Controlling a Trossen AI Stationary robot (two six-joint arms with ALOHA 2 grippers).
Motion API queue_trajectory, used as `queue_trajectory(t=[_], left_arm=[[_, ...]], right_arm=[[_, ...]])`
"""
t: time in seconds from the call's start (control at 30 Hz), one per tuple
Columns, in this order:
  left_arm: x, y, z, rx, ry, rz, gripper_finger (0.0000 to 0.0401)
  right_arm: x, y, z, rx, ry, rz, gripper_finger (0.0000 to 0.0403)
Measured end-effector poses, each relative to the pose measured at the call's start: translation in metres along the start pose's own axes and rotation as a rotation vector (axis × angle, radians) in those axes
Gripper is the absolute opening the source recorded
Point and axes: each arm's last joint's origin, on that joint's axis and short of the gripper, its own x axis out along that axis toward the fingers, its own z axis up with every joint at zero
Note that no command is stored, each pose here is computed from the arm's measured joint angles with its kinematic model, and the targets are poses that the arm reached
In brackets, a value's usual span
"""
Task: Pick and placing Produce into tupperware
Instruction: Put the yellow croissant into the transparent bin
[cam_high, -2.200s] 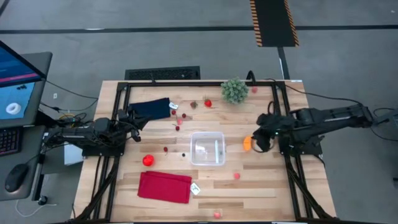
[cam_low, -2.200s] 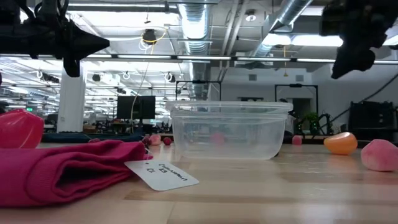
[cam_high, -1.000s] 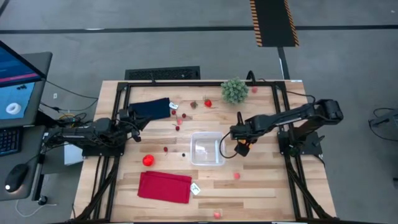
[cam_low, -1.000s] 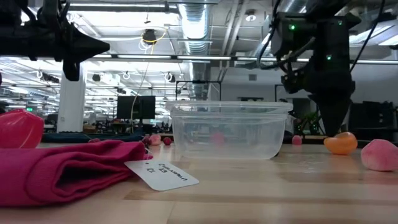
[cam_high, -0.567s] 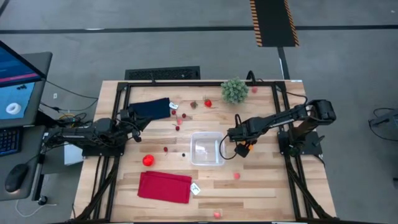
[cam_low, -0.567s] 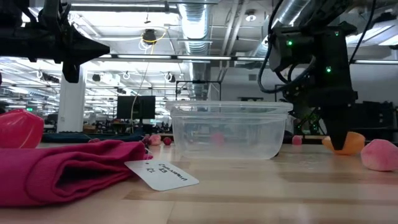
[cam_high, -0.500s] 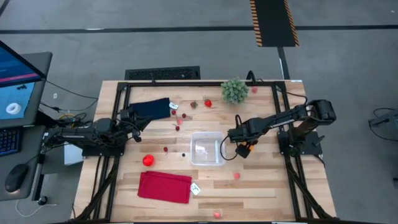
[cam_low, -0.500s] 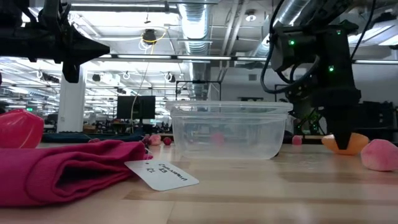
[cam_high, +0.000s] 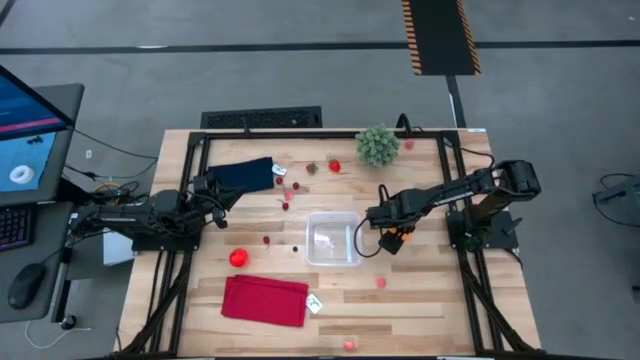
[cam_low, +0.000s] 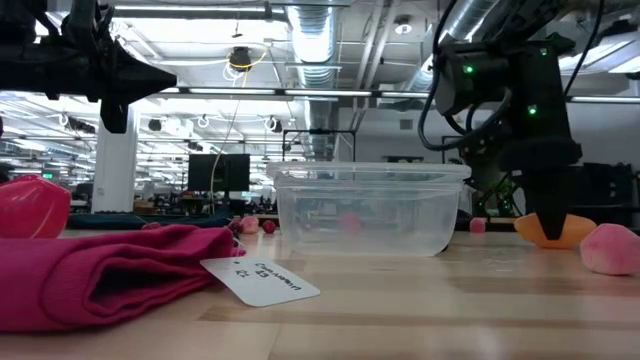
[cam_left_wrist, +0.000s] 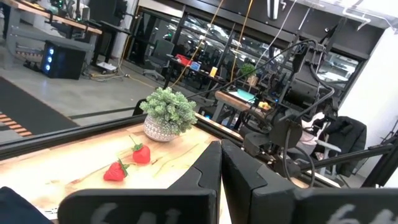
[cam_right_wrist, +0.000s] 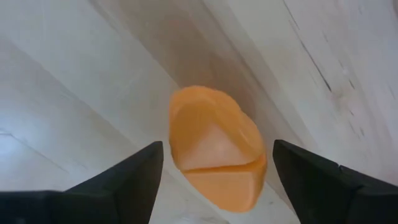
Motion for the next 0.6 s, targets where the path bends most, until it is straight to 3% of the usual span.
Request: queue_trajectory(t=[0.6], left_arm=[[0.0, 0.0002, -0.0004, -0.007, 0.004, 0.002, 0.0]], right_arm=[[0.0, 0.0005, 0.0004, -0.021, -0.004, 0.004, 0.0314]])
